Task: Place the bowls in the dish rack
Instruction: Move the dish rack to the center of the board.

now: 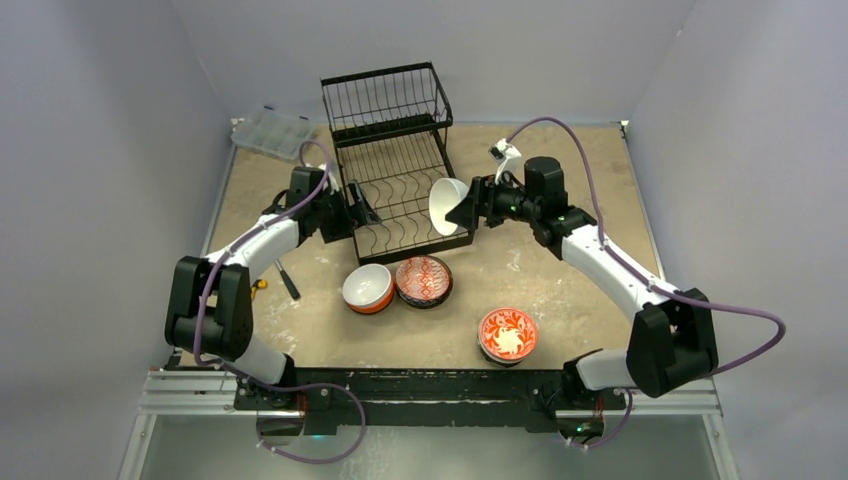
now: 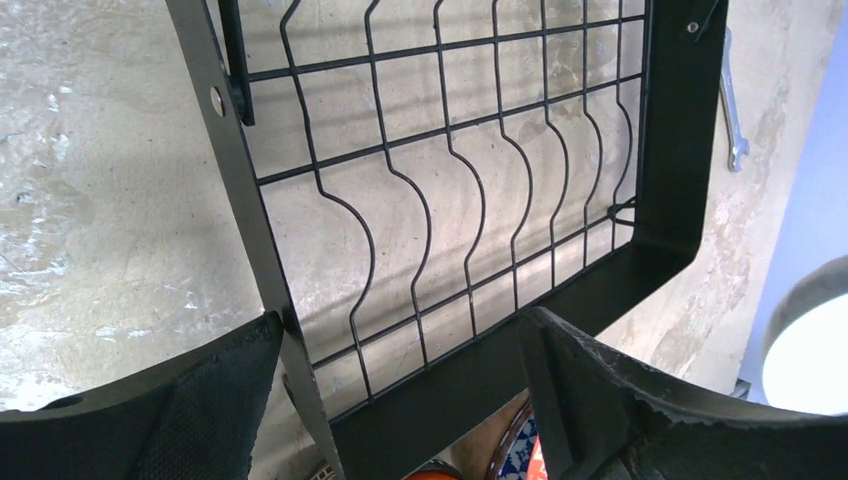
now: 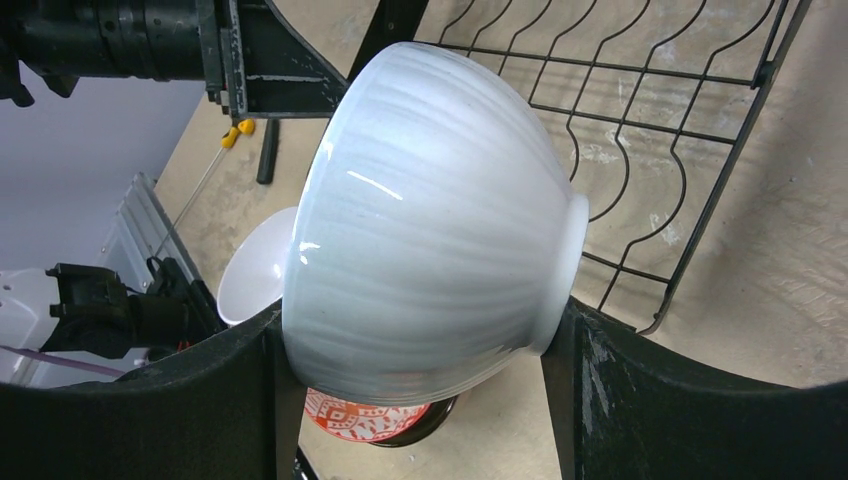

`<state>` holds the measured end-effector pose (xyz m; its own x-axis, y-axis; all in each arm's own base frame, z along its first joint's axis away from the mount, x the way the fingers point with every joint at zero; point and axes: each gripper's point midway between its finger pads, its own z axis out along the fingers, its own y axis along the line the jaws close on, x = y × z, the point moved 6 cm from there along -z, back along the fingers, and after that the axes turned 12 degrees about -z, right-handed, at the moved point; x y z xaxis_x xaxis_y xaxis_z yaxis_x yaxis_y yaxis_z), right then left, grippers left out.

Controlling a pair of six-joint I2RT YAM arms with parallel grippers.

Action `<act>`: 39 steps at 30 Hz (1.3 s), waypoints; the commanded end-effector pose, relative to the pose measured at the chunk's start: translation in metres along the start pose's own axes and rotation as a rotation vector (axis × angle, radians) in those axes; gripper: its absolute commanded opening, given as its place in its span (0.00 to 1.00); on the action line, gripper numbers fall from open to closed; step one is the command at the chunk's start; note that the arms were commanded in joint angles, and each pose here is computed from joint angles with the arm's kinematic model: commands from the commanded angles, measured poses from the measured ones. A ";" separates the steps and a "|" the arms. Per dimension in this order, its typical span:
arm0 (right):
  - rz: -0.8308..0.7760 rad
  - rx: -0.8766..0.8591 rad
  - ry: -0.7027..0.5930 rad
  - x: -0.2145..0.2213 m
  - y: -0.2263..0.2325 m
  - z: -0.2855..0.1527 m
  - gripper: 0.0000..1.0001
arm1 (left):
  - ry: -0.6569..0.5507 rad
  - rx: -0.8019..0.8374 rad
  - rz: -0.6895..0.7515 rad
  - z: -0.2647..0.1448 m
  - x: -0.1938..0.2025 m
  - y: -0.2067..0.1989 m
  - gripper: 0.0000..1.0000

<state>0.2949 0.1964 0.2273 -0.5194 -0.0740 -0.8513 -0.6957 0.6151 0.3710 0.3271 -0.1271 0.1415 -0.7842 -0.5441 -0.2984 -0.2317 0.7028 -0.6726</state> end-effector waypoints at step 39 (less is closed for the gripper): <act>-0.183 0.071 -0.113 -0.048 0.003 -0.015 0.00 | -0.012 0.066 0.044 -0.003 0.015 -0.020 0.77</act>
<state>0.2985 0.1905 0.2319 -0.4790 -0.1227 -0.8692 -0.7027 0.6471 0.2959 0.2981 -0.1613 0.1183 -0.8602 -0.4541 -0.2321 -0.2178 0.7386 -0.6379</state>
